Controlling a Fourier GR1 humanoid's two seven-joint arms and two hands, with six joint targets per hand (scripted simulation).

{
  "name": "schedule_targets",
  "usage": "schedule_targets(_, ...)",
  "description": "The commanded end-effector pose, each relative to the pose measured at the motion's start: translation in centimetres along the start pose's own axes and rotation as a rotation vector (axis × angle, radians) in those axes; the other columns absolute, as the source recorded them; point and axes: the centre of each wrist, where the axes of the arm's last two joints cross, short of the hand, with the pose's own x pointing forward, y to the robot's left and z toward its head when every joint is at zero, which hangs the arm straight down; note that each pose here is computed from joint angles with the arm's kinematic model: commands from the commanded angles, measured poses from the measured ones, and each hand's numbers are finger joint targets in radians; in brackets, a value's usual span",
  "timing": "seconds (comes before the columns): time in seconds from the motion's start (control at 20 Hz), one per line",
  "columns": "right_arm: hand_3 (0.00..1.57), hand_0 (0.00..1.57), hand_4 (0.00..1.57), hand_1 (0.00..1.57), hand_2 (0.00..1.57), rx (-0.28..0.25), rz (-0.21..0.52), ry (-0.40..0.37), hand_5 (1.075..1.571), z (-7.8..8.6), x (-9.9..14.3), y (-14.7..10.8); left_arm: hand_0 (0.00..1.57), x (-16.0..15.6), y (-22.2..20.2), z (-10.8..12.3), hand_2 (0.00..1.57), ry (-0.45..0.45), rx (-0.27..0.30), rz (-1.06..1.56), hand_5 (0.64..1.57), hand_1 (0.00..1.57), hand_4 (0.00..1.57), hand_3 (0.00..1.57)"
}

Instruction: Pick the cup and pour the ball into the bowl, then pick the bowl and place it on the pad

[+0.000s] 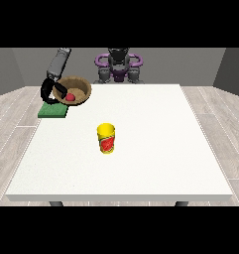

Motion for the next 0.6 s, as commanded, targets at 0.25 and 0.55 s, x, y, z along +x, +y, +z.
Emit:
schedule_targets(0.25, 1.48, 1.57, 1.31, 1.57, 1.57, -0.055, -0.026, -0.092, 1.532, -0.4, -0.3, -8.5, 0.0, 3.1, 0.0, -1.1, 0.0, -0.092, 0.021, -0.004, 1.533, 0.0, 0.0, 0.0)
schedule_targets(0.55, 0.93, 1.57, 1.29, 1.57, 1.57, -0.087, -0.121, -0.08, 1.543, -0.4, -1.4, -10.4, 0.0, 5.1, 0.4, -1.4, 0.0, -0.095, -0.011, -0.023, 1.533, 0.0, 0.15, 0.0)
